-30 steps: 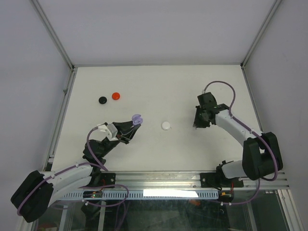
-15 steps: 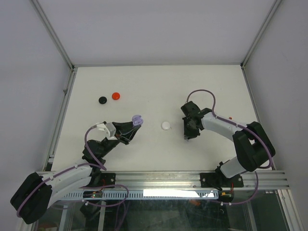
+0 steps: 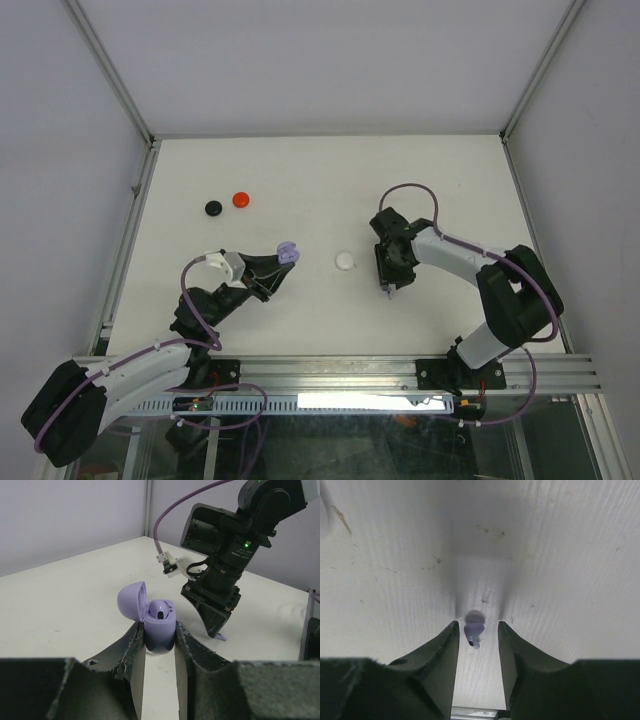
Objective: Insert the wireless bluetooth earbuds into the charging case
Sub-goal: Place the earbud at the center of the board, then pick up the earbud from the center of the board.
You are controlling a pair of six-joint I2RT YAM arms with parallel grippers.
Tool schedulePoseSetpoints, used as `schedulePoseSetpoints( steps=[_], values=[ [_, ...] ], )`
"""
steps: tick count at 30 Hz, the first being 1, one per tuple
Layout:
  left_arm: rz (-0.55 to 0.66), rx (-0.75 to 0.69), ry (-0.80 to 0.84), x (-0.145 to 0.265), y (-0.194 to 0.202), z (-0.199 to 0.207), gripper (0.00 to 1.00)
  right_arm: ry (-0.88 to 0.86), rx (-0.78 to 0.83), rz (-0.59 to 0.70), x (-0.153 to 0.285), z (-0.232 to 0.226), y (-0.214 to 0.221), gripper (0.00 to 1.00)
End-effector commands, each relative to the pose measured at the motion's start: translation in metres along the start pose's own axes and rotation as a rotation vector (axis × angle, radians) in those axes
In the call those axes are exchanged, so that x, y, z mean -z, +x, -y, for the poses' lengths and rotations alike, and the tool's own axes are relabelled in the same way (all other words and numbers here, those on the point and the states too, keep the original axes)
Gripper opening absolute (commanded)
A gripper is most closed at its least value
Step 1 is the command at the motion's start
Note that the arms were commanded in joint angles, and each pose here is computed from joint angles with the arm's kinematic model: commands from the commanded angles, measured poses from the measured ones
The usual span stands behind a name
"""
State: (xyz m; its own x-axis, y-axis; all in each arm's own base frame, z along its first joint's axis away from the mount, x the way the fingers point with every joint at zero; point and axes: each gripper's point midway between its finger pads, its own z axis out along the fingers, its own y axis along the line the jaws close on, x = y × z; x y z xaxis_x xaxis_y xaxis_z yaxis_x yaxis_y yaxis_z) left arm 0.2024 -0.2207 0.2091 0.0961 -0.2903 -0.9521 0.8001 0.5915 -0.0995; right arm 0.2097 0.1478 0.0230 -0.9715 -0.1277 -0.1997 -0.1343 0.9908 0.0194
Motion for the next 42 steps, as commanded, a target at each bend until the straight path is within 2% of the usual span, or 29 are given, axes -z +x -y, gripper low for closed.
schedulePoseSetpoints(
  steps=[1,20,30,35,42],
  values=[
    [0.040,0.024,0.028,-0.005,-0.016,0.007,0.00,0.013,0.088,0.014,0.010,-0.001,-0.015,0.40],
    [0.023,0.037,0.023,-0.006,-0.015,0.007,0.00,0.023,0.141,-0.096,-0.006,-0.010,0.003,0.33],
    [0.027,0.038,0.022,-0.006,-0.017,0.007,0.00,0.068,0.157,-0.111,-0.007,-0.005,0.009,0.21],
    [0.032,0.039,0.019,-0.007,-0.018,0.007,0.00,0.047,0.165,-0.046,0.006,-0.010,-0.002,0.16],
    [0.074,0.018,0.027,-0.010,-0.027,0.007,0.00,-0.078,0.151,0.173,0.050,-0.035,-0.042,0.15]
  ],
)
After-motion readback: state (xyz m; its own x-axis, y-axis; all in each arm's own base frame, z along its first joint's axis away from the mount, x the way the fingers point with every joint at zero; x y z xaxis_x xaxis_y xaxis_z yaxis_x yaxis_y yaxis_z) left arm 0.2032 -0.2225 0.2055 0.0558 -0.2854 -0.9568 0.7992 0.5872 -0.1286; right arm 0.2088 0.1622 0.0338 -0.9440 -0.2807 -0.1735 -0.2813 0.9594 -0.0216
